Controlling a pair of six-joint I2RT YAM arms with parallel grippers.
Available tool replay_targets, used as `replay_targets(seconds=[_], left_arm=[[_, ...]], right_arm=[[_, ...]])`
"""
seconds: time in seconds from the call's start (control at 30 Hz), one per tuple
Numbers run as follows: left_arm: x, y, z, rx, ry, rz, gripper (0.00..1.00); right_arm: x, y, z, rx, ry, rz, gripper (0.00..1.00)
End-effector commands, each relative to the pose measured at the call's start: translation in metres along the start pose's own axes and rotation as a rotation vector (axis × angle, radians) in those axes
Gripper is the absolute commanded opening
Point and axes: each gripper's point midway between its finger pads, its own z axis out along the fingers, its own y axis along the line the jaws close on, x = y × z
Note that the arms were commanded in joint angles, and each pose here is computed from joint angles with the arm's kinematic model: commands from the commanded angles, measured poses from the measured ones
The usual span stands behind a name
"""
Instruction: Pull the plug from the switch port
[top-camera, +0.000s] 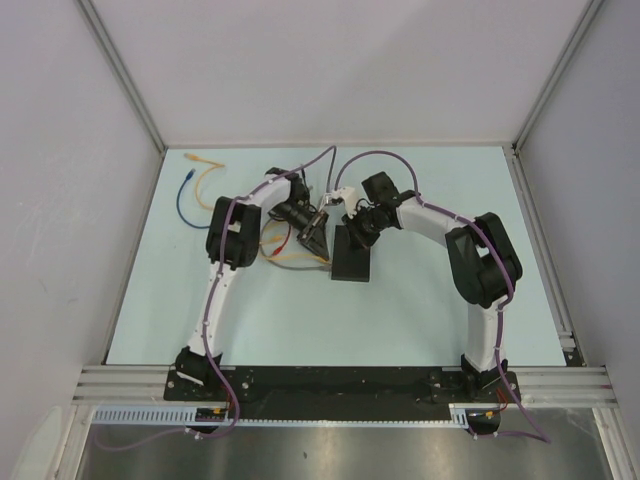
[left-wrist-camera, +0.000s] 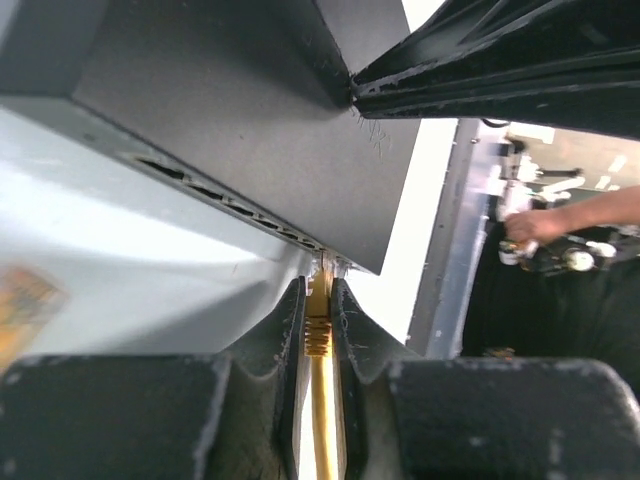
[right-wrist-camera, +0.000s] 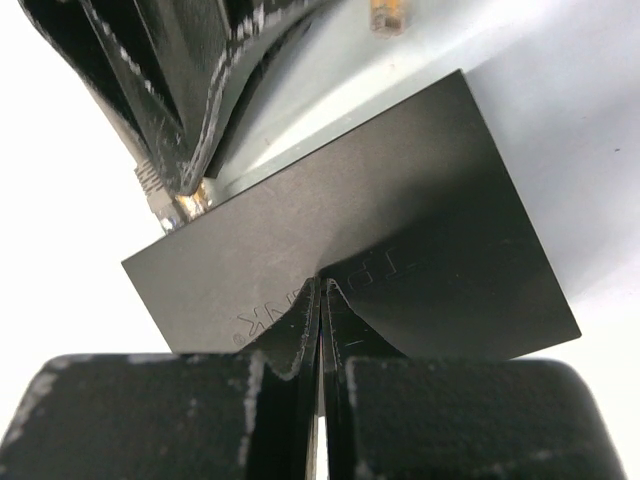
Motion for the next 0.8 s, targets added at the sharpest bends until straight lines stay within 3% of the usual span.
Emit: replay_targets(seconds=[0.0,0.27,0.4,0.5,0.63,0.77], left_arm=[[-0.024,-0.003,-0.038,-0.099,-0.061,0.144,0.0],[0.018,-0.003,-0.06,-0.219,0.07,0.167,0.0],[0.019,-0.017,-0.077,-0.228,0.019,0.18,0.0],[0.0,-0.045,-0.1,-0.282,-0.044,0.279,0.0],[-0.015,-0.048,-0.14,-0.485,-0.098,0.337,0.0],[-0.027,-0.015,-0.204,-0.809,-0.145,0.335,0.0]], right_arm=[[0.05,-0.003,0.011,0.023,0.157,0.039,0.0],[0.047,-0.003,0.015,0.023,0.149,0.031,0.0],[0.048,-0.001,0.017,0.02,0.152,0.025,0.0],[0.049,-0.001,0.016,0.022,0.158,0.022,0.0],[0.047,0.0,0.016,0.024,0.154,0.007,0.0],[0.044,0.001,0.017,0.029,0.148,-0.017,0.0]])
